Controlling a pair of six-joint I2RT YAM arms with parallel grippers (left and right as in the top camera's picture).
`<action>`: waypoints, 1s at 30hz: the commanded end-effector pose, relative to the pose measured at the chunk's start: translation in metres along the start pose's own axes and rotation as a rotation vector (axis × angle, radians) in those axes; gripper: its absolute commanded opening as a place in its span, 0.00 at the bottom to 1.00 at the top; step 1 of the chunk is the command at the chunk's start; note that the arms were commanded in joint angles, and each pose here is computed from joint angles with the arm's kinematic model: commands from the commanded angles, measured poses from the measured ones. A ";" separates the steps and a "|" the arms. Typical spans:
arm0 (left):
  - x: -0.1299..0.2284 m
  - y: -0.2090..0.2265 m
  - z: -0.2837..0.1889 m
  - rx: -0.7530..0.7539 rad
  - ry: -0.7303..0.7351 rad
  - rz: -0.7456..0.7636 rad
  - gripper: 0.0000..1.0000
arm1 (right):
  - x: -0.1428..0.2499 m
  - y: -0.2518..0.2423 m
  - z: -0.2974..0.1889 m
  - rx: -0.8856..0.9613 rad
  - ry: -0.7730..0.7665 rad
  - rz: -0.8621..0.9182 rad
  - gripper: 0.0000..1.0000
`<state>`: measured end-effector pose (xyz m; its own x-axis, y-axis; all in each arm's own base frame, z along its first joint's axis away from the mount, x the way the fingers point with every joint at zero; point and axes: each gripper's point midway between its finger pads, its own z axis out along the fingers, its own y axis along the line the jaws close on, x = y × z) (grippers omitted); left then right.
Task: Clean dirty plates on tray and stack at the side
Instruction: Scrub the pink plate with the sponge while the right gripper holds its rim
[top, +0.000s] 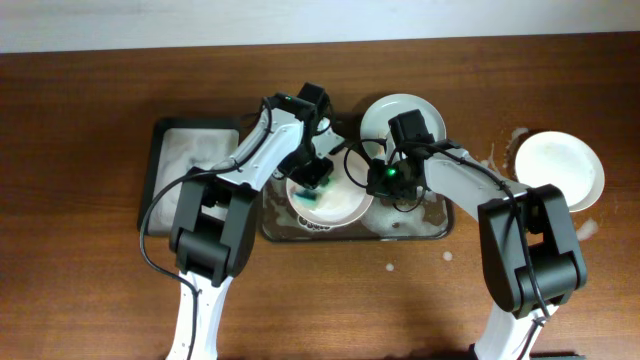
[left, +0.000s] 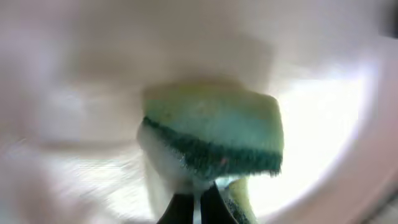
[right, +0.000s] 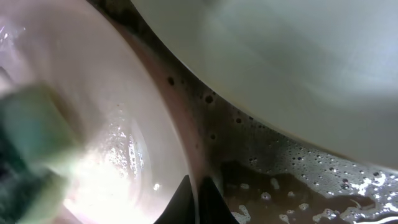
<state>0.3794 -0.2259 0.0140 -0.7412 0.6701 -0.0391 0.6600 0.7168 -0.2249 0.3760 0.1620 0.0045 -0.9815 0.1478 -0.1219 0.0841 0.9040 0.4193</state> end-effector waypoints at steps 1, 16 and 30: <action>-0.002 -0.046 0.020 0.248 -0.039 0.233 0.00 | 0.007 -0.001 0.005 0.004 0.024 -0.012 0.04; -0.005 0.090 0.000 -0.542 -0.072 -0.415 0.00 | 0.007 -0.002 0.005 0.005 0.026 -0.011 0.04; -0.005 -0.036 0.022 0.198 -0.033 0.157 0.00 | 0.007 -0.002 0.005 0.005 0.027 -0.011 0.04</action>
<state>0.3730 -0.2358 0.0133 -0.7299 0.6811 -0.0575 0.6647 0.6877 -0.2919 0.3735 0.1655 0.0047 -0.9837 0.1368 -0.1163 0.0753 0.9025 0.4241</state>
